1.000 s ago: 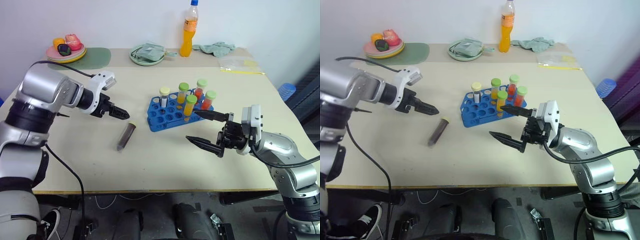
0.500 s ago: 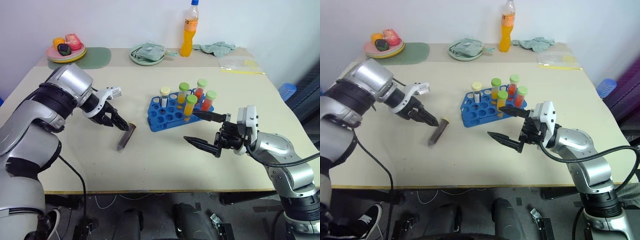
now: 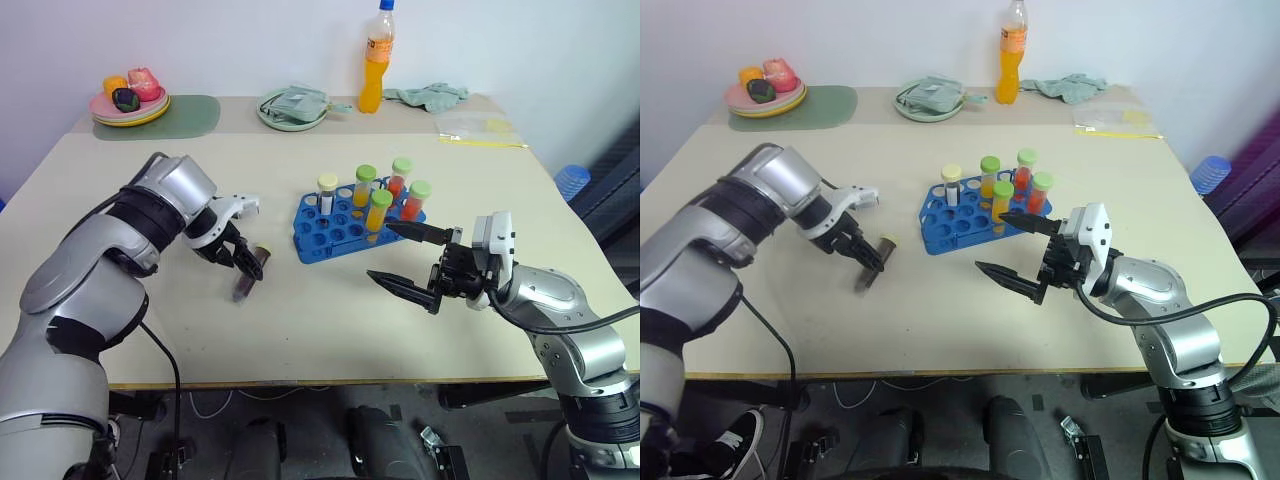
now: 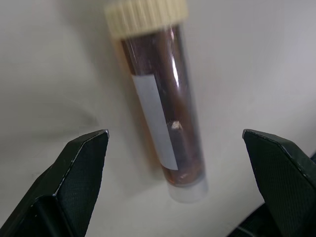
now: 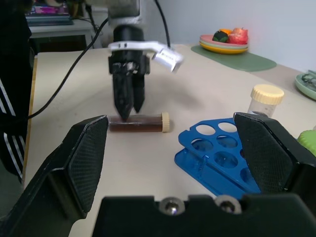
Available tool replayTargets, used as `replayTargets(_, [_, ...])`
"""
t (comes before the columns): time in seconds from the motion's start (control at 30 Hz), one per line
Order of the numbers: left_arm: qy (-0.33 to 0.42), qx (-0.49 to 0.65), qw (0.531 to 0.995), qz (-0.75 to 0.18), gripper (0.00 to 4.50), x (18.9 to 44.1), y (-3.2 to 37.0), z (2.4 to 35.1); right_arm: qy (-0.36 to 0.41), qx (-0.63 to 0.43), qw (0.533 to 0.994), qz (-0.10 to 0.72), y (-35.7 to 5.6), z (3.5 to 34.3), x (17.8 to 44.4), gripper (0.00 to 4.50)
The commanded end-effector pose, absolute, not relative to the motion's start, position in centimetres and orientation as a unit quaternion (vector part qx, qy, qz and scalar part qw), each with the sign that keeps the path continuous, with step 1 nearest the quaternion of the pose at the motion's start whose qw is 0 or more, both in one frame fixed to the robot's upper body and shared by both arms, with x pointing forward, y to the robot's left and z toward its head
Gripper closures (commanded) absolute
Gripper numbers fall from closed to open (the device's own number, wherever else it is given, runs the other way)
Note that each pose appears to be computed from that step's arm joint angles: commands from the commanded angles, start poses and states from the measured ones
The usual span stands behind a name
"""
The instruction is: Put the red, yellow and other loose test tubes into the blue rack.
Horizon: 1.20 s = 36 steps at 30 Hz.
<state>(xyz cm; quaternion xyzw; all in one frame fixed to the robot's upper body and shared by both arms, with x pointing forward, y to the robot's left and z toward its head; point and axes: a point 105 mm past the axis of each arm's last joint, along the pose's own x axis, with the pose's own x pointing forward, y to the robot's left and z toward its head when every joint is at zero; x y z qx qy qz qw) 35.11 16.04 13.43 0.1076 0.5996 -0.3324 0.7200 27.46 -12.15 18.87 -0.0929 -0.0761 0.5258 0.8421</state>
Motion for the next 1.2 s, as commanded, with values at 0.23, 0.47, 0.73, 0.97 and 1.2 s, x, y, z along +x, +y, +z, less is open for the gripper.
replayTargets(0.23, [0.573, 0.119, 0.74, -0.331, 0.41, 34.6, 15.1, 13.2, -0.104, -0.108, 0.836, 0.529, -11.9, 20.1, 27.0, 0.0])
replayTargets(0.47, [0.57, 0.111, 0.748, -0.322, 3.29, 34.3, 15.0, 12.8, -0.104, -0.115, 0.837, 0.525, -12.0, 20.1, 27.1, 0.0])
replayTargets(0.73, [0.496, 0.106, 0.815, -0.28, 3.68, 36.4, 16.1, 14.9, -0.103, -0.12, 0.84, 0.519, -12.3, 20.0, 27.4, 0.0])
replayTargets(0.97, [0.293, 0.102, 0.923, -0.229, 3.68, 37.7, 17.6, 19.3, -0.101, -0.127, 0.852, 0.497, -13.2, 19.8, 27.9, 0.0])
replayTargets(1.2, [-0.03, 0.158, 0.946, -0.282, 3.68, 35.8, 15.1, 22.2, -0.091, -0.125, 0.861, 0.485, -13.6, 19.1, 27.6, 0.0])
